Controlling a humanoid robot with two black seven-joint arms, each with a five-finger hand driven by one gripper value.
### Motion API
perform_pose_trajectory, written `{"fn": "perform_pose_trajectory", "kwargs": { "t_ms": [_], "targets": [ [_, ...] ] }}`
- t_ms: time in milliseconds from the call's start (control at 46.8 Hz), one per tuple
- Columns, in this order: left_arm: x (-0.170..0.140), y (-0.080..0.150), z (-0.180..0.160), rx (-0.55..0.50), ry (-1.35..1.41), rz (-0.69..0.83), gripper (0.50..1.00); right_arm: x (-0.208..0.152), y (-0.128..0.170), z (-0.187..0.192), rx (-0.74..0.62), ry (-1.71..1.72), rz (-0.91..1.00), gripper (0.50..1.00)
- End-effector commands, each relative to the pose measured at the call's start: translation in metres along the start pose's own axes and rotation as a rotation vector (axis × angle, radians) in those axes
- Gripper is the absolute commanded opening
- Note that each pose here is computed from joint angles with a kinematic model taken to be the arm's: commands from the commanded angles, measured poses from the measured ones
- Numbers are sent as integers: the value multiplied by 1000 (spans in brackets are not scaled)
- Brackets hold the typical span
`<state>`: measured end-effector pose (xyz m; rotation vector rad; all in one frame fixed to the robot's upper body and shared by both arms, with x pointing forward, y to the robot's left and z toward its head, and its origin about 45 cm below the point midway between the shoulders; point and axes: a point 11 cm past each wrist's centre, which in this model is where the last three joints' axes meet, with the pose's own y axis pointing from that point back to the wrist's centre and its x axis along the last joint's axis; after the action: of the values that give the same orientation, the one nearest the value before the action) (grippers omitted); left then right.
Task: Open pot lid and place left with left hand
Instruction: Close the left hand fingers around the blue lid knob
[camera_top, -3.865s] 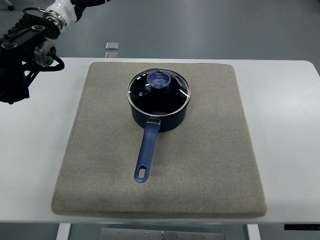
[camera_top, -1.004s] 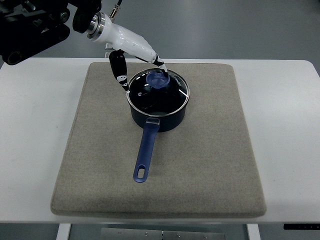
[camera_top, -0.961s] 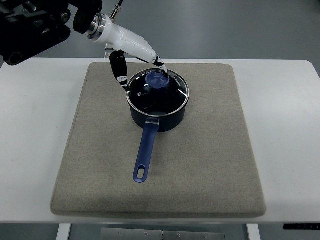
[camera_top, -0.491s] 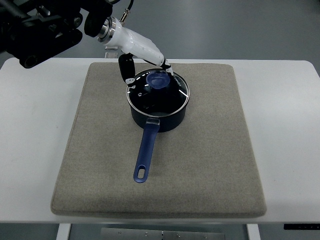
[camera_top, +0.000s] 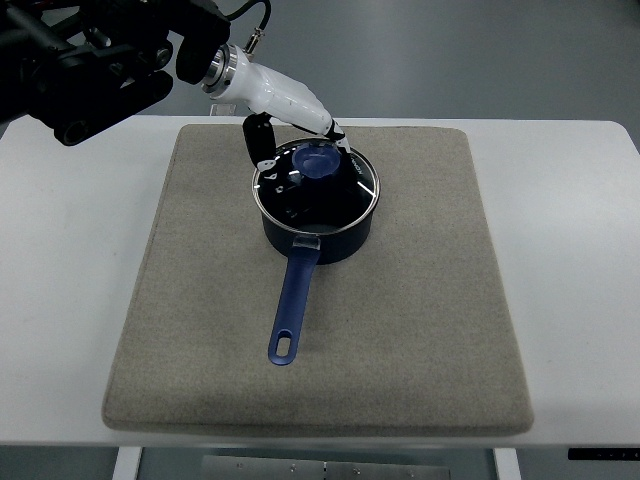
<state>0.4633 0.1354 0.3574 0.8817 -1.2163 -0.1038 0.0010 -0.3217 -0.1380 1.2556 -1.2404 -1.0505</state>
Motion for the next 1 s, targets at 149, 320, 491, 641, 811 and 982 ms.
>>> {"fn": "perform_pose_trajectory", "kwargs": {
  "t_ms": [149, 320, 491, 641, 811, 982],
  "targets": [
    [3, 0, 1, -6, -6, 28, 966, 0, 0, -1, 1, 0, -1, 917],
    [3, 0, 1, -7, -11, 27, 973, 0, 0, 0, 0, 0, 0, 917],
    [0, -1, 2, -6, -14, 14, 975, 0, 0, -1, 1, 0, -1, 917],
    [-1, -1, 1, -5, -15, 8, 973, 0, 0, -1, 1, 0, -1, 917],
    [-3, 0, 0, 2, -21, 2, 962, 0, 0, 0, 0, 0, 0, 917],
    [-3, 2, -3, 17, -32, -3, 951, 0, 0, -1, 1, 0, 1, 917]
  ]
}}
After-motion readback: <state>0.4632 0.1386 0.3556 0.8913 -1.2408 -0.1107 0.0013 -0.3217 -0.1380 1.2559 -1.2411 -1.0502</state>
